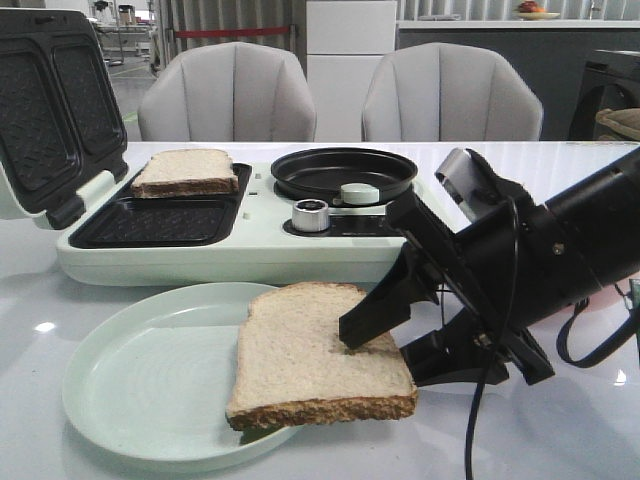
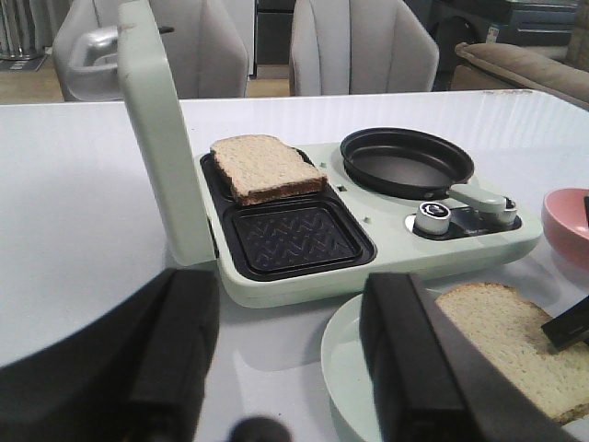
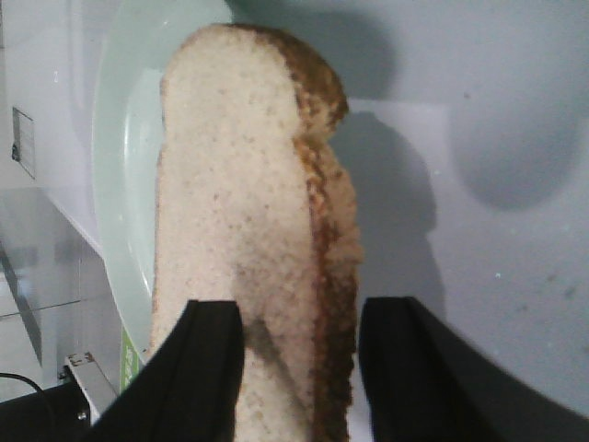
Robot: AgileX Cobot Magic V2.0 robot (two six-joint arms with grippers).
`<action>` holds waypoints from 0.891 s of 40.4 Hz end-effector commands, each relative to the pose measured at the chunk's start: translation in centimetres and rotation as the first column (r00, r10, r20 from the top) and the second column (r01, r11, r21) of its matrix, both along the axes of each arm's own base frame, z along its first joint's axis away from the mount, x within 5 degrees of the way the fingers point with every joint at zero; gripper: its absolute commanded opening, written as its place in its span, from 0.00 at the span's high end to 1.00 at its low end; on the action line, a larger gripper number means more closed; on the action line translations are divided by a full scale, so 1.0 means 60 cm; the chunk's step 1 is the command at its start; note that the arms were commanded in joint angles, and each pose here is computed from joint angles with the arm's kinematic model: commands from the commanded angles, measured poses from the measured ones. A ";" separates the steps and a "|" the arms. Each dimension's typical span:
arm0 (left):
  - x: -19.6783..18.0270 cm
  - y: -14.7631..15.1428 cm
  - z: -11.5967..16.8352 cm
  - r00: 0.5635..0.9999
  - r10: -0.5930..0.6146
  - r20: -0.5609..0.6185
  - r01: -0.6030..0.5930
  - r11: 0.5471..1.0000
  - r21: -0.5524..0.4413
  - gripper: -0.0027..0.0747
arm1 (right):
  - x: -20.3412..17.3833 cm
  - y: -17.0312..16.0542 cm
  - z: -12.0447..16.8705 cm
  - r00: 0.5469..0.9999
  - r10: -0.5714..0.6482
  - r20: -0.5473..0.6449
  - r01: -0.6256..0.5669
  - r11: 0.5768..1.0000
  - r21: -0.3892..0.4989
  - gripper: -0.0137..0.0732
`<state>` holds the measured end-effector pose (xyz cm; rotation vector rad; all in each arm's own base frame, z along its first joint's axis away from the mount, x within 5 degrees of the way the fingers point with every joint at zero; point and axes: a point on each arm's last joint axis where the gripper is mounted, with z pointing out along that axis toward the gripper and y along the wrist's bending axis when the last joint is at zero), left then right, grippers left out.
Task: Make breakfast with bread and shrimp
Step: 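Reach the right gripper to the plate and grasp the remaining bread slice, then carry the bread with the right gripper onto the nearer grill plate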
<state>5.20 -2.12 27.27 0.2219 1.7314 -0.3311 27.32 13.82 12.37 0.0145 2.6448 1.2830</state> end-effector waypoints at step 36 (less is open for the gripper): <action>0.001 0.001 0.028 0.995 0.007 0.097 -0.003 0.999 -0.045 0.44 | 0.002 0.017 0.184 0.931 0.016 0.365 -0.109 0.966 0.234 0.62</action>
